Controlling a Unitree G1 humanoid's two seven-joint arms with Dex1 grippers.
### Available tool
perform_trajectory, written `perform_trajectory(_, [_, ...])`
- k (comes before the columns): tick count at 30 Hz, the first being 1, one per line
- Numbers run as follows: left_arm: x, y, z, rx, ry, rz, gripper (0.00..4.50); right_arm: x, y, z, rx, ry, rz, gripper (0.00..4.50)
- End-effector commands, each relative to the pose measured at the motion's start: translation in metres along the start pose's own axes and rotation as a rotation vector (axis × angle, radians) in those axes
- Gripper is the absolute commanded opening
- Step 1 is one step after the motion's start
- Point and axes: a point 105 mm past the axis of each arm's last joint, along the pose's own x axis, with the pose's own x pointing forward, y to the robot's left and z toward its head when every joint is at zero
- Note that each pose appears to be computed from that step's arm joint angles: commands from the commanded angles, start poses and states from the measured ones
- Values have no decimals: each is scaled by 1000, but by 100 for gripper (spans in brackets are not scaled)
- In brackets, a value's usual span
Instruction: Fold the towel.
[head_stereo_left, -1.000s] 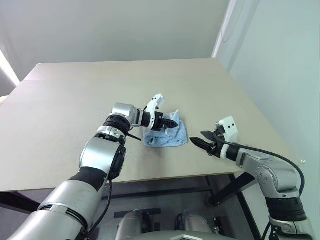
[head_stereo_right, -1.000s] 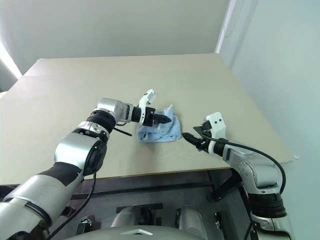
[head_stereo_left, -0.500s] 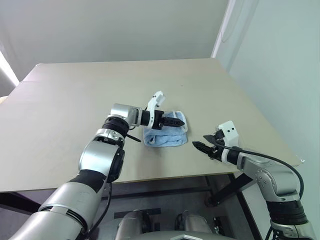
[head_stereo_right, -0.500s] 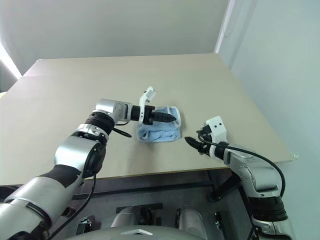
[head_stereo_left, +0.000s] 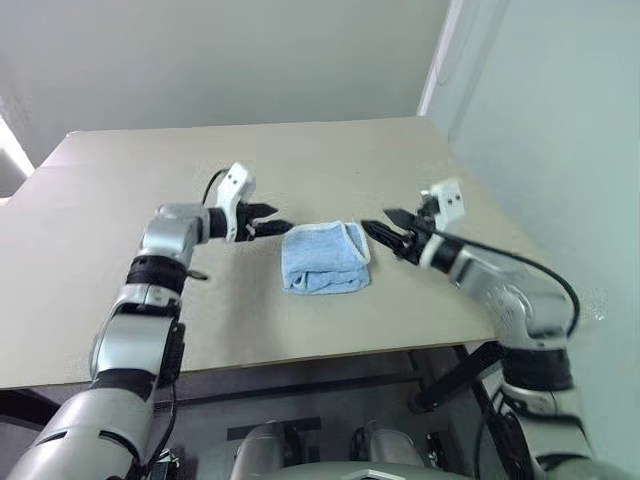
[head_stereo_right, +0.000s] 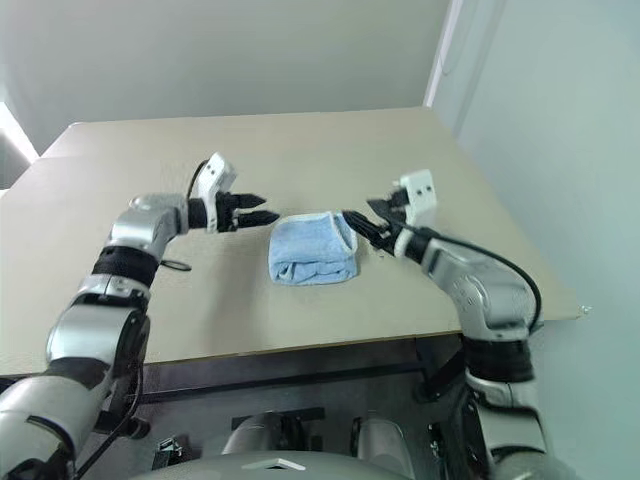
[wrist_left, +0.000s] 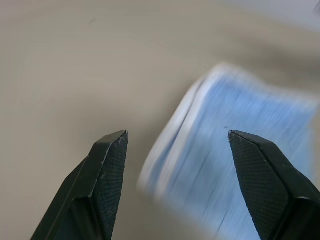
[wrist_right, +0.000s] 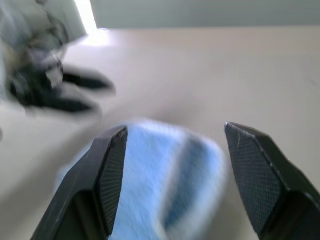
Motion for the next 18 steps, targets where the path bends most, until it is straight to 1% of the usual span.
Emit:
perform_trajectory(1, [-18, 15, 20, 143, -97, 105, 340, 25, 7, 6, -29, -27, 34, 327])
perform_trajectory(4, [-24, 10, 7, 185, -93, 89, 340, 53, 15, -9, -80, 11, 68, 327])
perform_trajectory(6, [-26, 3, 2, 162, -91, 39, 340, 65, 15, -16, -79, 25, 71, 327])
perform_trajectory(8, [-32, -14, -1, 163, -88, -57, 340, 75, 15, -39, -82, 102, 81, 327])
perform_trajectory(9, [-36, -22, -3, 177, -81, -99, 340, 77, 14, -55, -102, 153, 82, 327])
perform_trajectory(12, [-44, -33, -5, 194, -66, -148, 340, 79, 14, -94, -123, 270, 95, 327])
perform_trajectory(14, [-50, -40, -5, 213, -52, -185, 340, 76, 14, -131, -148, 397, 91, 327])
perform_trajectory(15, [-51, -42, -5, 229, -47, -193, 340, 74, 13, -144, -166, 444, 85, 327])
perform_trajectory(16, [-52, -42, -3, 240, -45, -191, 340, 73, 13, -152, -181, 469, 80, 327])
perform_trajectory(18, [-52, -39, 1, 253, -53, -176, 340, 75, 10, -155, -201, 474, 60, 327])
